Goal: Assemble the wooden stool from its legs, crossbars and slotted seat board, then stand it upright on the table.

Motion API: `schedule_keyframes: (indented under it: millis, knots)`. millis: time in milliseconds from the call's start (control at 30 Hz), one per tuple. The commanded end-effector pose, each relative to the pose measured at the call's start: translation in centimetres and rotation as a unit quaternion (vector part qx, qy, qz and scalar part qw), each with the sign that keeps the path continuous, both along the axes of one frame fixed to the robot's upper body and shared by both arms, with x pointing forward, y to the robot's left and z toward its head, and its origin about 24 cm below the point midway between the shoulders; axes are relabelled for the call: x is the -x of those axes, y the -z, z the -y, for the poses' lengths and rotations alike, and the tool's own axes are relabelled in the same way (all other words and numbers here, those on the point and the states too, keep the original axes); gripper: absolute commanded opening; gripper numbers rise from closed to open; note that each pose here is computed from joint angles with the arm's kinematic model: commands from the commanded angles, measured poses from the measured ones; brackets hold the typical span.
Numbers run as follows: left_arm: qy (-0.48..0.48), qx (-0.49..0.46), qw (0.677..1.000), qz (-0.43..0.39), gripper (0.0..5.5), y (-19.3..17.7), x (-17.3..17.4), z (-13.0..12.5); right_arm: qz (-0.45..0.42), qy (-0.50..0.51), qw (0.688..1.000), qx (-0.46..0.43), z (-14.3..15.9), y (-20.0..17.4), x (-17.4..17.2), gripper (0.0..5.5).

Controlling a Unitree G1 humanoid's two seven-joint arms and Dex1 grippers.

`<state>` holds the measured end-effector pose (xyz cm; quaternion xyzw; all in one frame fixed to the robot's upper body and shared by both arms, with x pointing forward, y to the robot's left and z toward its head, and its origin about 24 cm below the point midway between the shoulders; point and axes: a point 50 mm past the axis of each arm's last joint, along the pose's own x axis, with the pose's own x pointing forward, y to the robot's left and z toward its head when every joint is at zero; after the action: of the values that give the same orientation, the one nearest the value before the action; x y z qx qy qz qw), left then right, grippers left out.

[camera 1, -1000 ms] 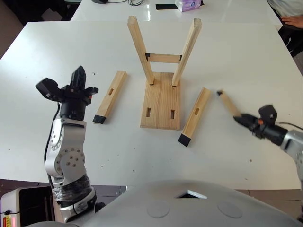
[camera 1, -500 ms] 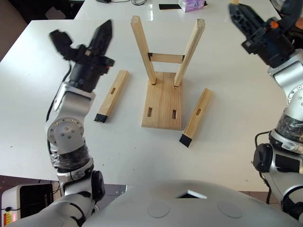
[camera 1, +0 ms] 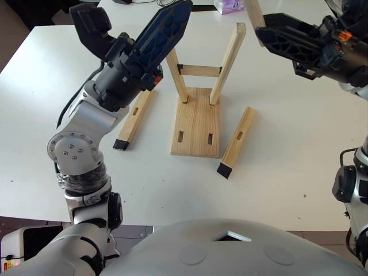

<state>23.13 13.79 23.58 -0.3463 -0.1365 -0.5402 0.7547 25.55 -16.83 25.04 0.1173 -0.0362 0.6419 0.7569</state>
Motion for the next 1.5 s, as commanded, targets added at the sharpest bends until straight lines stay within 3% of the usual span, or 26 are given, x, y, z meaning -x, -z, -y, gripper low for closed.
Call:
schedule_keyframes:
  millis: [33, 700, 1100, 1433, 1500]
  knots:
    - [0.032, -0.021, 0.999, 0.018, 3.15, -0.7, 0.3, 0.5, -0.004, -0.043, 0.999, 0.008, -0.8, -0.1, 0.4, 1.3]
    - [0.078, -0.065, 0.992, 0.07, 3.15, -1.1, 0.6, 0.9, -0.07, -0.12, 0.989, 0.047, -1.4, 1.3, 1.4, 1.3]
    - [0.074, -0.088, 0.988, 0.102, 1.31, -1.6, 0.5, 0.5, -0.079, -0.117, 0.988, 0.07, -1.4, 1.8, 1.6, 1.3]
    - [0.06, -0.103, 0.987, 0.111, 1.31, -1.1, 0.6, 0.1, -0.071, -0.082, 0.991, 0.079, -1.3, 2.5, 1.1, 1.3]
    - [0.044, -0.112, 0.988, 0.102, 1.31, -0.6, 0.2, -0.2, -0.065, -0.074, 0.993, 0.072, -1.1, 2.6, 1.0, 1.79]
